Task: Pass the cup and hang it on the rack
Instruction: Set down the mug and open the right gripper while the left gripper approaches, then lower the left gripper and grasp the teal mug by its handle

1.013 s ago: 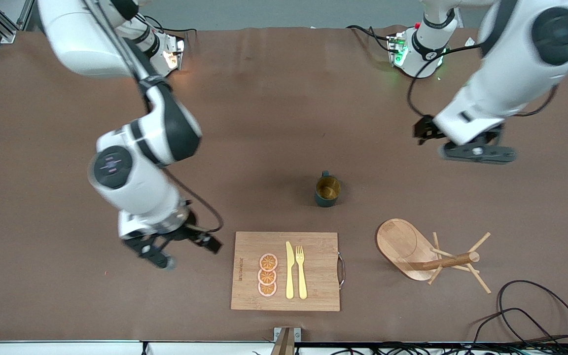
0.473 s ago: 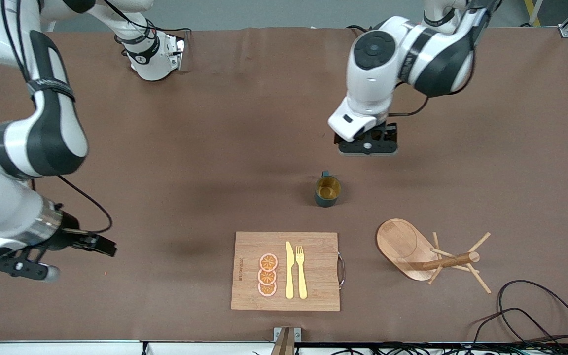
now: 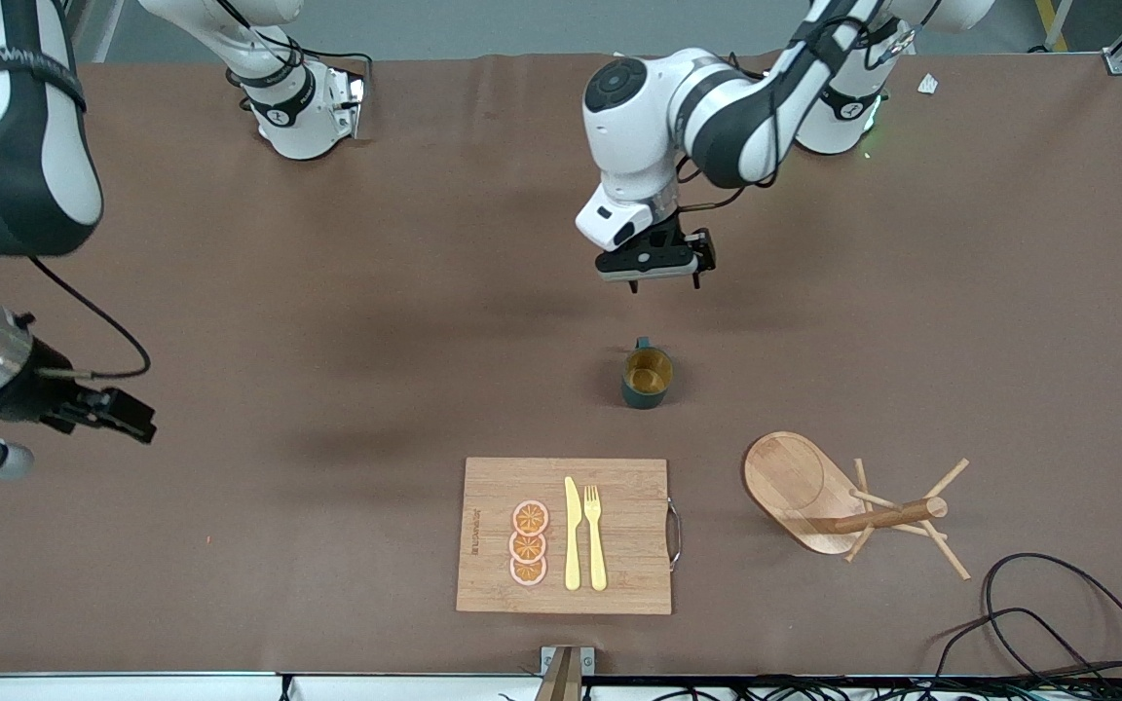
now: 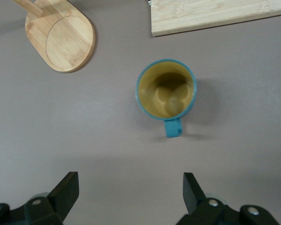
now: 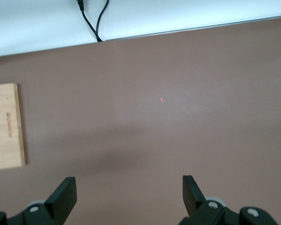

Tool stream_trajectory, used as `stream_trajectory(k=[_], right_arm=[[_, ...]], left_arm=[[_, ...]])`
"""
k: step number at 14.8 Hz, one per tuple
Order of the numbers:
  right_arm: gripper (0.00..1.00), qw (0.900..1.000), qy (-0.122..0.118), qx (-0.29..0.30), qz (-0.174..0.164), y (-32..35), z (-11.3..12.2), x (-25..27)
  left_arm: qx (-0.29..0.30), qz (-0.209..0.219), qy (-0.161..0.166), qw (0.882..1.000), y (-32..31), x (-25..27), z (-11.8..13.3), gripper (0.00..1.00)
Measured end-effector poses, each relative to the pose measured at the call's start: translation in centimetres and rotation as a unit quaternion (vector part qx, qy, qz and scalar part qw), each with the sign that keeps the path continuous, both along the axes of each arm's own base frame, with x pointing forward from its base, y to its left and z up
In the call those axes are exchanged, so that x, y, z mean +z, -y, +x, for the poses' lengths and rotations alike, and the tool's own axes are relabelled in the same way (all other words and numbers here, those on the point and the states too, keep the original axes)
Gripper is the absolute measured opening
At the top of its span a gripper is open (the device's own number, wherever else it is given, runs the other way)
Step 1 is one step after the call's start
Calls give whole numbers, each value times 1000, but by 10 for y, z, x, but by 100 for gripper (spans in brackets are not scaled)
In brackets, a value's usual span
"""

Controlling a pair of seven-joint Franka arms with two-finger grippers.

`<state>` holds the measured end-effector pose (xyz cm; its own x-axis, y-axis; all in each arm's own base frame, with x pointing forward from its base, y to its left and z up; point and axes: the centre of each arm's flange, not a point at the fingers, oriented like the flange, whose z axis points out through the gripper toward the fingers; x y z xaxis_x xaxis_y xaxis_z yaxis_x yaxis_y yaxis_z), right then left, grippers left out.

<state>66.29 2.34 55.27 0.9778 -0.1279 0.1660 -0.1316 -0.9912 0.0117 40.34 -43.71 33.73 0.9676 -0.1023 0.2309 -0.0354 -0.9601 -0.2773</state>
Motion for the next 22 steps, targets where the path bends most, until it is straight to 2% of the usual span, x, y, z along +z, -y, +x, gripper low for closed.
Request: stream_trajectory(k=[5,6,10,12,15,19,22], right_arm=[[100,1000,17,-1,-13,3,-54,55],[100,1000,17,4,-15,3,-60,63],[100,999,21,18,-21,21,-64,75],[100,1000,9,18,-20,20,-70,92],[100,1000,3,7,8,17,-78,116],[100,1000,-3,5,12,18,-77,113],[100,1000,-26,6,16,16,-81,107]], left_arm=[[60,3,82,995,40,-62,-42,95],[62,3,104,993,46,-72,-51,92],[68,3,190,979,47,-118,-75,89],[71,-1,222,972,38,-135,-81,89],[74,-24,261,962,31,-147,-87,87],[26,-60,316,946,17,-172,-93,83],[-6,-63,332,941,4,-191,-87,81]])
